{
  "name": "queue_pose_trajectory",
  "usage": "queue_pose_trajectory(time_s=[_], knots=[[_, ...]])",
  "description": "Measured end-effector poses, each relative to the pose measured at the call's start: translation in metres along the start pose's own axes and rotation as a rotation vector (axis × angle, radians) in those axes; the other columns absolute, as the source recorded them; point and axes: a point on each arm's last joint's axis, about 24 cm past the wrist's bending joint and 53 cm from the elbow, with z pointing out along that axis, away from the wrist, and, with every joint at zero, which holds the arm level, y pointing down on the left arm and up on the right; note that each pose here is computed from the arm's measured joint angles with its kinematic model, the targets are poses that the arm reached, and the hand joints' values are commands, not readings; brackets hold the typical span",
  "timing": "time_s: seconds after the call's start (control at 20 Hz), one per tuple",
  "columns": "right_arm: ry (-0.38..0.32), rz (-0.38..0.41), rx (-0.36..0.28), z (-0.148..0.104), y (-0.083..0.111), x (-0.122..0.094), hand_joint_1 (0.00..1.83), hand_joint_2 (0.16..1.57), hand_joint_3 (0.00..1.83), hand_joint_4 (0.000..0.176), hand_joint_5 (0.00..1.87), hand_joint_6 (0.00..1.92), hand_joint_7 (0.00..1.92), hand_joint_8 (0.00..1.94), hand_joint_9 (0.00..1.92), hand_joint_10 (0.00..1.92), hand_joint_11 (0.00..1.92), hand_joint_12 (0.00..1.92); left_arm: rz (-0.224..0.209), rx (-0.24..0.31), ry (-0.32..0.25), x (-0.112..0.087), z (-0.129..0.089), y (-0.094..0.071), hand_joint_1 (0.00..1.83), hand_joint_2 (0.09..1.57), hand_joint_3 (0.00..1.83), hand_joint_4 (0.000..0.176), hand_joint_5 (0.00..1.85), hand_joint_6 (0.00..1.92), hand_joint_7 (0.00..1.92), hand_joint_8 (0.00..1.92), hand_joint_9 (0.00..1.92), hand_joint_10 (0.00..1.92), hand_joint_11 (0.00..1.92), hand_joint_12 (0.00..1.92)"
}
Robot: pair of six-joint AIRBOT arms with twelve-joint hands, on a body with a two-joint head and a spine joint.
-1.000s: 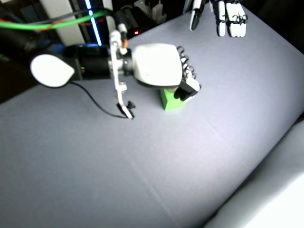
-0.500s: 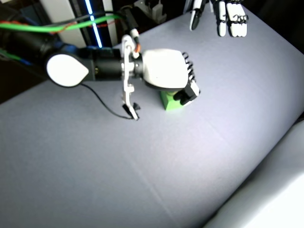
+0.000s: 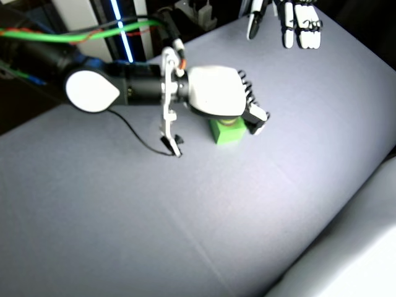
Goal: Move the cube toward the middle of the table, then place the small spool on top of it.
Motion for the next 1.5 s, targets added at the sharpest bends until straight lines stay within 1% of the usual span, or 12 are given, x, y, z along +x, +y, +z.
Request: queue_pose_trajectory(time_s=[0.35,0.4,0.45,0.5,0.65,0.95,1.0,1.05,1.15,1.2,1.35,1.5], knots=[[0.003,0.003,0.014,0.000,-0.004,0.000,0.91,0.93,0.00,0.000,0.31,0.00,0.40,0.00,0.45,0.00,0.00,1.24,-0.001,-0.001,0.002,0.001,0.000,0.000,0.83,0.95,0.00,0.156,0.20,0.00,0.13,0.00,0.11,0.00,0.00,0.32],[0.001,0.006,0.016,0.000,-0.004,0.000,0.87,0.92,0.00,0.024,0.15,0.00,0.23,0.00,0.28,0.00,0.00,1.05,-0.001,-0.001,0.002,0.001,0.000,0.000,0.85,0.95,0.00,0.158,0.20,0.00,0.14,0.00,0.12,0.00,0.00,0.32],[-0.002,0.007,0.018,0.000,-0.005,-0.002,0.53,0.91,0.00,0.108,0.01,0.00,0.02,0.00,0.07,0.00,0.00,0.71,-0.001,-0.001,0.002,0.000,0.000,0.000,0.84,0.96,0.00,0.155,0.20,0.00,0.14,0.00,0.13,0.00,0.00,0.38],[-0.005,0.010,0.020,0.000,-0.005,-0.002,0.53,0.91,0.00,0.108,0.01,0.00,0.02,0.00,0.07,0.00,0.00,0.71,-0.002,-0.001,0.001,0.000,0.000,0.000,0.84,0.96,0.00,0.155,0.20,0.00,0.14,0.00,0.13,0.00,0.00,0.38],[-0.048,0.019,0.012,-0.003,0.004,-0.013,0.45,0.87,0.00,0.175,0.00,0.00,0.00,0.00,0.00,0.00,0.00,0.02,-0.006,0.001,-0.002,0.000,0.000,-0.001,0.83,0.96,0.00,0.168,0.20,0.00,0.13,0.00,0.11,0.00,0.00,0.30],[-0.177,0.035,-0.005,-0.037,0.008,-0.059,0.50,0.83,0.00,0.176,0.00,0.00,0.00,0.00,0.00,0.00,0.00,0.00,-0.013,0.003,-0.010,0.000,-0.003,-0.003,0.86,0.96,0.00,0.166,0.20,0.00,0.12,0.00,0.09,0.00,0.00,0.24],[-0.199,0.034,-0.006,-0.047,0.008,-0.068,0.48,0.86,0.00,0.139,0.00,0.00,0.00,0.00,0.00,0.00,0.00,0.00,-0.014,0.004,-0.009,0.000,-0.003,-0.003,0.86,0.96,0.00,0.164,0.19,0.00,0.12,0.00,0.09,0.00,0.00,0.24],[-0.237,0.045,-0.015,-0.059,0.010,-0.078,0.58,0.86,0.00,0.152,0.00,0.00,0.00,0.00,0.00,0.00,0.00,0.00,-0.015,0.007,-0.013,-0.001,-0.005,-0.003,0.87,0.97,0.00,0.139,0.17,0.00,0.11,0.00,0.09,0.00,0.00,0.20],[-0.294,0.108,-0.023,-0.088,0.009,-0.078,0.55,0.89,0.01,0.170,0.00,0.00,0.00,0.00,0.00,0.00,0.00,0.00,-0.023,0.014,-0.024,-0.005,-0.008,-0.005,0.89,0.98,0.00,0.139,0.08,0.00,0.09,0.00,0.09,0.00,0.00,0.32],[-0.297,0.125,-0.020,-0.097,0.008,-0.073,0.56,0.89,0.01,0.175,0.00,0.00,0.00,0.00,0.00,0.00,0.00,0.00,-0.023,0.017,-0.030,-0.007,-0.008,-0.006,0.86,0.98,0.00,0.169,0.03,0.00,0.08,0.00,0.09,0.00,0.00,0.38],[-0.356,0.183,0.000,-0.128,0.004,-0.072,0.64,0.88,0.00,0.176,0.00,0.00,0.00,0.00,0.00,0.00,0.00,0.00,-0.036,0.033,-0.066,-0.017,-0.008,-0.009,0.83,0.98,0.00,0.176,0.00,0.00,0.02,0.00,0.04,0.00,0.00,0.20],[-0.476,0.211,0.019,-0.162,-0.001,-0.086,0.62,0.80,0.00,0.176,0.00,0.00,0.00,0.00,0.00,0.00,0.00,0.00,-0.085,0.072,-0.107,-0.032,-0.005,-0.009,0.60,1.09,0.01,0.110,0.00,0.00,0.03,0.00,0.08,0.01,0.06,0.20]])
